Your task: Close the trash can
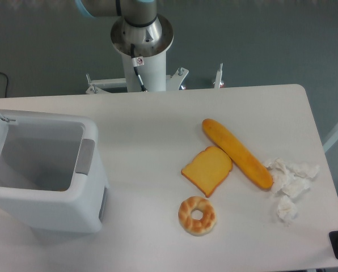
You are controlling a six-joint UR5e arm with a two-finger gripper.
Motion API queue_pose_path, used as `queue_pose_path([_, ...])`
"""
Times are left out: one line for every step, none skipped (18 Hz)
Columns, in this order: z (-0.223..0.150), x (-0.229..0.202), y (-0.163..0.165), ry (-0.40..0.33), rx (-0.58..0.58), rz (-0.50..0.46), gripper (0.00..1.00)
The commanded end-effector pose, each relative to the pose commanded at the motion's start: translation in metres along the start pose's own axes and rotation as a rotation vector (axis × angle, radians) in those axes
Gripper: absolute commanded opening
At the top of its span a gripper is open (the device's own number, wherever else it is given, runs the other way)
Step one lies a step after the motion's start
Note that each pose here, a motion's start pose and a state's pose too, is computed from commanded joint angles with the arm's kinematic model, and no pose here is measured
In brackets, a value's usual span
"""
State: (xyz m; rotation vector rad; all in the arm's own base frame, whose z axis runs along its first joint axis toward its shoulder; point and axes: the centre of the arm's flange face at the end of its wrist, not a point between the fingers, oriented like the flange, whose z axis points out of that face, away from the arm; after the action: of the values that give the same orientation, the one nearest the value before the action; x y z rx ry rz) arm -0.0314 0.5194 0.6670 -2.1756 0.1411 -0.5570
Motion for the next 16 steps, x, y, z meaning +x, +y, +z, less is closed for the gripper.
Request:
queue_pose_path([0.004,-0.001,0.0,0.014,-0.003,-0.002,1.0])
queue_pose_path([0.008,-0.002,0.001,0.028,-0.004,-0.008,1.0])
queue_pose_path([0.012,-0.002,0.001,0.046,-0.007,-0.007,1.0])
queue_pose_path([0.018,-0.003,0.002,0.055,-0.013,-0.008,1.0])
queue_pose_path([0.022,-0.005,0.002,0.059,-0.018,-0.01,1.0])
queue_pose_path([0.026,-0.009,0.002,0.06,-0.023,-0.015,1.0])
queue_pose_path([0.031,-0.009,0.003,0.066,-0.029,-0.014,1.0])
queue_pose_path([0.034,-0.01,0.002,0.068,-0.028,-0.01,1.0])
queue_pose_path([0.036,-0.011,0.001,0.068,-0.024,-0.005,1.0])
queue_pose_path([0.037,-0.013,0.0,0.067,-0.022,-0.002,1.0])
queue_pose_path([0.04,-0.014,0.0,0.072,-0.026,-0.004,1.0])
queue_pose_path([0.045,-0.011,0.001,0.079,-0.031,-0.002,1.0])
queue_pose_path([0.049,-0.012,0.001,0.083,-0.034,0.0,1.0])
queue_pose_path([0.053,-0.013,0.002,0.085,-0.04,-0.001,1.0])
queue_pose_path([0.057,-0.012,0.003,0.092,-0.046,-0.001,1.0])
queue_pose_path([0.061,-0.012,0.003,0.097,-0.049,0.001,1.0])
